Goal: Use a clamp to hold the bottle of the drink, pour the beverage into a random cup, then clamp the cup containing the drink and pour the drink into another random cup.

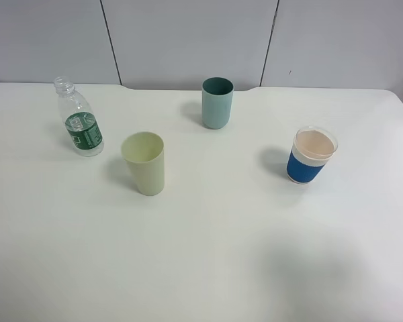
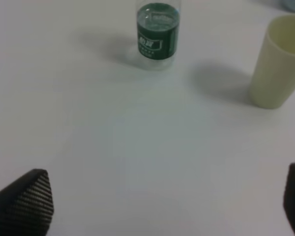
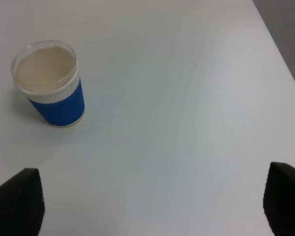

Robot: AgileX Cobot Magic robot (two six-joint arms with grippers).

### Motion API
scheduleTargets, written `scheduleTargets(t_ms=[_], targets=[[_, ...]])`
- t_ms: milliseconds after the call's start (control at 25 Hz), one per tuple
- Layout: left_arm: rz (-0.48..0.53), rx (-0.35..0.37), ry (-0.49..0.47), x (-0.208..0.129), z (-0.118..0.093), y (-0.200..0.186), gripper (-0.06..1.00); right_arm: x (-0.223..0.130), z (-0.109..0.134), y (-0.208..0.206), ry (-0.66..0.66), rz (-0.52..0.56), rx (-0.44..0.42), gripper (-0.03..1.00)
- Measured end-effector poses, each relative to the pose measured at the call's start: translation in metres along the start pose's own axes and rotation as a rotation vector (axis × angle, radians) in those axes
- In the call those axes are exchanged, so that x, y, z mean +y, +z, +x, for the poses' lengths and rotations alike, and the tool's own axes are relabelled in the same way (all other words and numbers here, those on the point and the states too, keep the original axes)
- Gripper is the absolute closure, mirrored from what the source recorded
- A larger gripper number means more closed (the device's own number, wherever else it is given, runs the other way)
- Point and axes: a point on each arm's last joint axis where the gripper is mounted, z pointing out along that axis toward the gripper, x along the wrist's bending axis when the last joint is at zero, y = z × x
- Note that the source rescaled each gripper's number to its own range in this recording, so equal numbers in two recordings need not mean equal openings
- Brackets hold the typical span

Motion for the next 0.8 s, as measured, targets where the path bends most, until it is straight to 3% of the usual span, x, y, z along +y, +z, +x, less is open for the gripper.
scheduleTargets(t_ms=[800], targets=[[0.000,0.004,-0.002,0.0000,0.0000,0.0000,0.07,0.0000,0.0000,0.0000,0.000,0.000,0.000,0.07]])
